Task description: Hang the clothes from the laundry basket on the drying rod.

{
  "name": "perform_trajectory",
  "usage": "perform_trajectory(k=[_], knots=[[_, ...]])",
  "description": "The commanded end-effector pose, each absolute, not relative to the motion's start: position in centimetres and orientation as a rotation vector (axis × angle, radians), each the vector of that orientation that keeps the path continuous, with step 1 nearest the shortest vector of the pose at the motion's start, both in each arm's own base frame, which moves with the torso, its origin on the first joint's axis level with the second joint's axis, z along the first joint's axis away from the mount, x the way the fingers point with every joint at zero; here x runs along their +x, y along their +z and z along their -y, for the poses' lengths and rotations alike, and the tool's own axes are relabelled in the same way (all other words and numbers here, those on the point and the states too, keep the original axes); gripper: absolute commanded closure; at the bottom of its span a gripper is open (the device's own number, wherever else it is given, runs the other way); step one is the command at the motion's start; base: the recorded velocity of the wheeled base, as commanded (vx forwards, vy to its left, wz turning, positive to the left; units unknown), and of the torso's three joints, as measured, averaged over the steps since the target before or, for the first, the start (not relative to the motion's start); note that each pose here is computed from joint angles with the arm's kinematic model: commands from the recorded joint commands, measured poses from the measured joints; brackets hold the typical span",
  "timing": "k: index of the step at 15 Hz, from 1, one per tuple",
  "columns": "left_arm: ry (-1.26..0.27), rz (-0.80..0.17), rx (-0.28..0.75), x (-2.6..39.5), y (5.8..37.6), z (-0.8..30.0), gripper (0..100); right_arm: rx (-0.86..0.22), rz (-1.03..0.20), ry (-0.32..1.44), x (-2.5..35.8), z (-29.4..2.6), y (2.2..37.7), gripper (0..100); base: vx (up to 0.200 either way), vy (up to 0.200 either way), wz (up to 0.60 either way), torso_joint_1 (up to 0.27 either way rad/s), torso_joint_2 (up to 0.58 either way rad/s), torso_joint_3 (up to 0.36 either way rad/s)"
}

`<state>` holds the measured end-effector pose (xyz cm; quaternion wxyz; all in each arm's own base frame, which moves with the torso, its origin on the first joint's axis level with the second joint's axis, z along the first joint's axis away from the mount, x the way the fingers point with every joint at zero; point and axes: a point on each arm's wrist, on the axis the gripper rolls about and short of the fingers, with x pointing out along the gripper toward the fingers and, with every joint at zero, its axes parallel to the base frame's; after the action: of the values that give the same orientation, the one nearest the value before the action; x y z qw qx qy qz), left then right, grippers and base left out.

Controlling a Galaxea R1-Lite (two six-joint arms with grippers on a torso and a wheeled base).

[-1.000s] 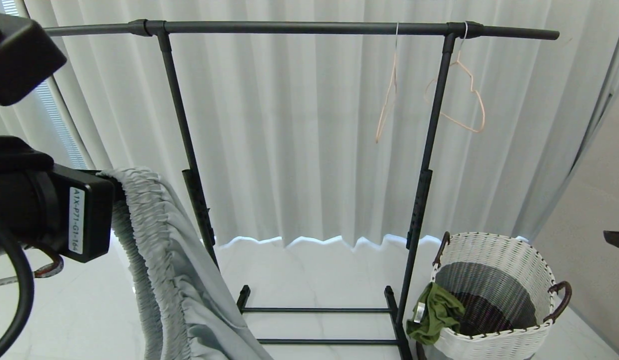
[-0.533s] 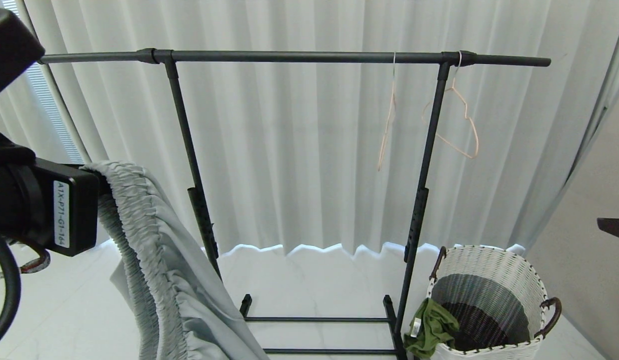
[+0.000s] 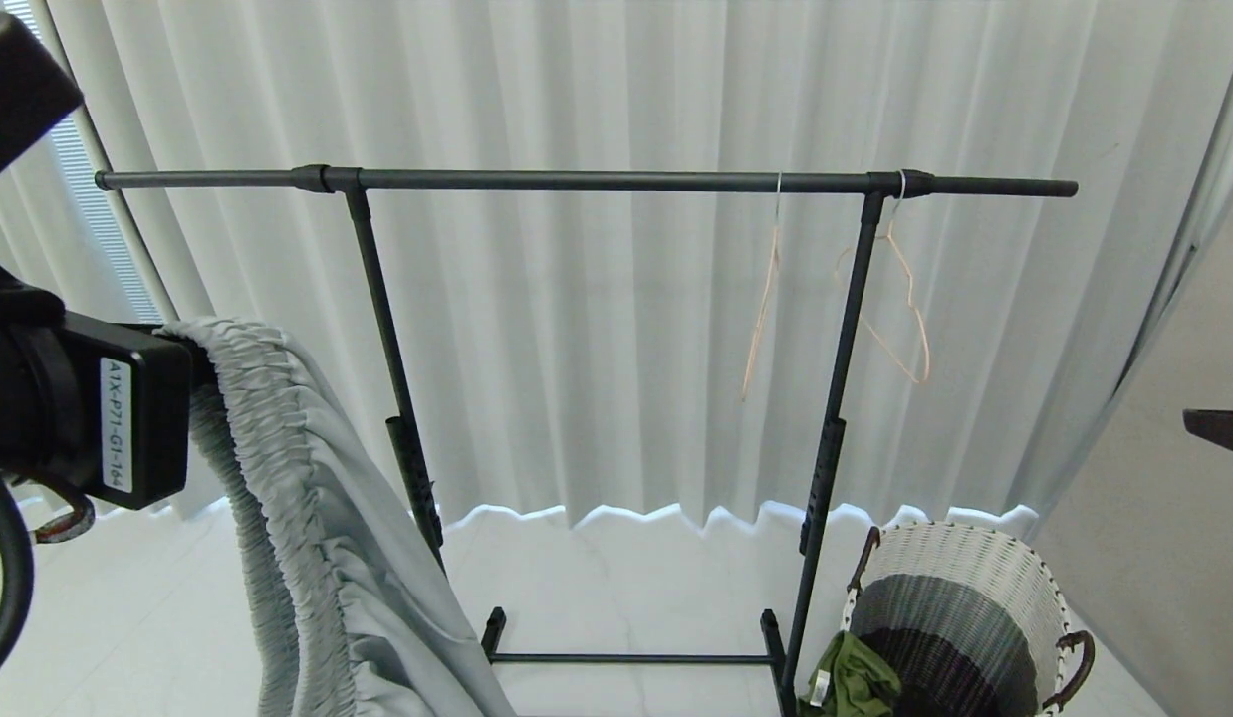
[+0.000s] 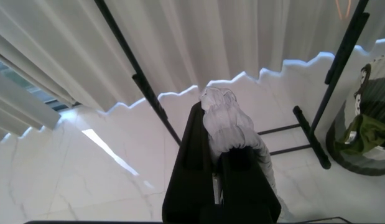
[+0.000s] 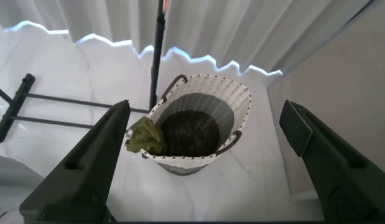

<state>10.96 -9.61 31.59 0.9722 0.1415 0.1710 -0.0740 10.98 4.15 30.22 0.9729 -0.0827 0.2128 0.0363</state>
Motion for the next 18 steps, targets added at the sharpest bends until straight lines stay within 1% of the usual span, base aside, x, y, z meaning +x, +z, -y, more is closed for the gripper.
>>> perform_trajectory(k=[1,8,14,18], knots=[[-0.149,-0.346,0.287,11.0,31.6,9.7,100,-0.169,-0.435,0.073,11.2,-4.2,30.2,0,0.000,0.000,0.00,0.203,-0.50,-0.300],[-0.149,-0.350,0.288,11.0,31.5,9.7,100,-0.173,-0.440,0.074,11.2,-4.3,30.0,0,0.000,0.000,0.00,0.212,-0.50,-0.291],[-0.146,-0.359,0.293,11.1,31.2,9.8,100,-0.182,-0.470,0.061,11.8,-4.4,29.4,0,0.200,0.000,0.00,0.036,-0.08,-0.041],[-0.146,-0.364,0.297,11.3,31.1,9.9,100,-0.182,-0.521,-0.002,13.2,-4.0,28.7,0,0.200,0.000,0.00,0.007,0.00,-0.005]])
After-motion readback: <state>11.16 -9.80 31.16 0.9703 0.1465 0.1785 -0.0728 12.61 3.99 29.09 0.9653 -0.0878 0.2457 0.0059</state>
